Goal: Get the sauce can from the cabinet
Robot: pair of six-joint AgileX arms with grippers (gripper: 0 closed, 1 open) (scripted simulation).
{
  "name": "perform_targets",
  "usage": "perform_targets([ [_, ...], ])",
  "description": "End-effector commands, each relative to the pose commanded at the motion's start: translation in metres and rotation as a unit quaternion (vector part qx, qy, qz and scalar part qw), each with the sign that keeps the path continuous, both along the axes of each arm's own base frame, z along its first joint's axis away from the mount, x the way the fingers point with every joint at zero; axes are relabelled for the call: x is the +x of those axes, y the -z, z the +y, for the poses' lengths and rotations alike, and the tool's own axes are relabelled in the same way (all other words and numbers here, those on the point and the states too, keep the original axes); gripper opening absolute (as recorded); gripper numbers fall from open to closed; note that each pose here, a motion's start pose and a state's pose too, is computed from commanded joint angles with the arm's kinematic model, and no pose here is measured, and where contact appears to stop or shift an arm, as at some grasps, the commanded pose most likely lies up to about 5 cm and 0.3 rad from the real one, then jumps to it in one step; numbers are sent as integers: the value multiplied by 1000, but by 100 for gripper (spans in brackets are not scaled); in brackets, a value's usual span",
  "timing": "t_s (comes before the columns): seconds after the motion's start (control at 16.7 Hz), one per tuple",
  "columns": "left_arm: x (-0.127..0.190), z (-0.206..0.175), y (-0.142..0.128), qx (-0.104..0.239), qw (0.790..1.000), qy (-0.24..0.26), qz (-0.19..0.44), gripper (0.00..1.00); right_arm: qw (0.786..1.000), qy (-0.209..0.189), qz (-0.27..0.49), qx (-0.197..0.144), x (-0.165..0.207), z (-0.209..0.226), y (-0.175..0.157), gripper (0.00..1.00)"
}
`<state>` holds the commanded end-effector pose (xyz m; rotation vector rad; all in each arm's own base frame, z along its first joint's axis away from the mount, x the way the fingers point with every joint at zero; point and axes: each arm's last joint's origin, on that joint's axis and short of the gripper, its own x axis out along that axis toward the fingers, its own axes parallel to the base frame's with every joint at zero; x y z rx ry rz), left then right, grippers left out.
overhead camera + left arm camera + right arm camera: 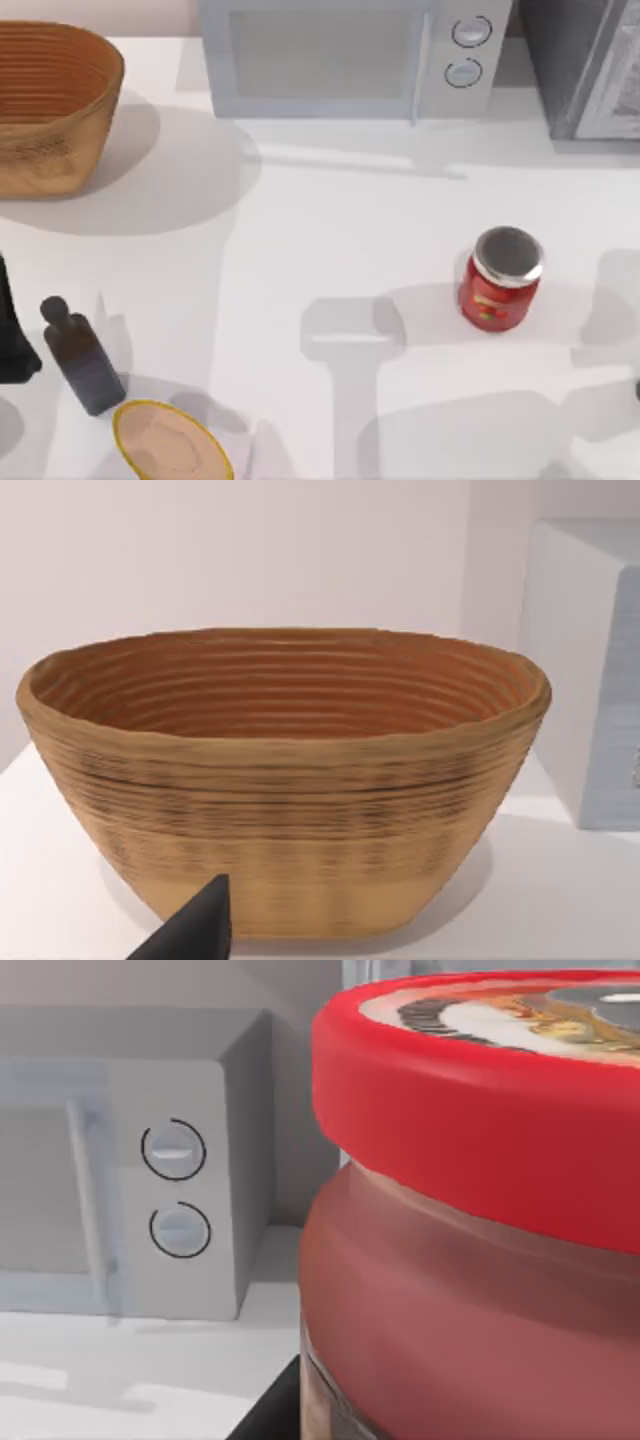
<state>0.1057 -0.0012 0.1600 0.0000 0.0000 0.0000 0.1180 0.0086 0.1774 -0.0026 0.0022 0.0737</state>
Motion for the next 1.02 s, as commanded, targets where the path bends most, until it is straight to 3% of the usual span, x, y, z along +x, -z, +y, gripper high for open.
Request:
perform_targets([
  [0.54, 0, 0, 0, 0, 1000, 0, 0, 100, 989, -147, -3, -2, 80, 72, -30, 0],
  [1.02, 0, 0, 0, 0, 1000, 0, 0, 100, 962, -272, 12, -4, 126, 178, 36, 0],
])
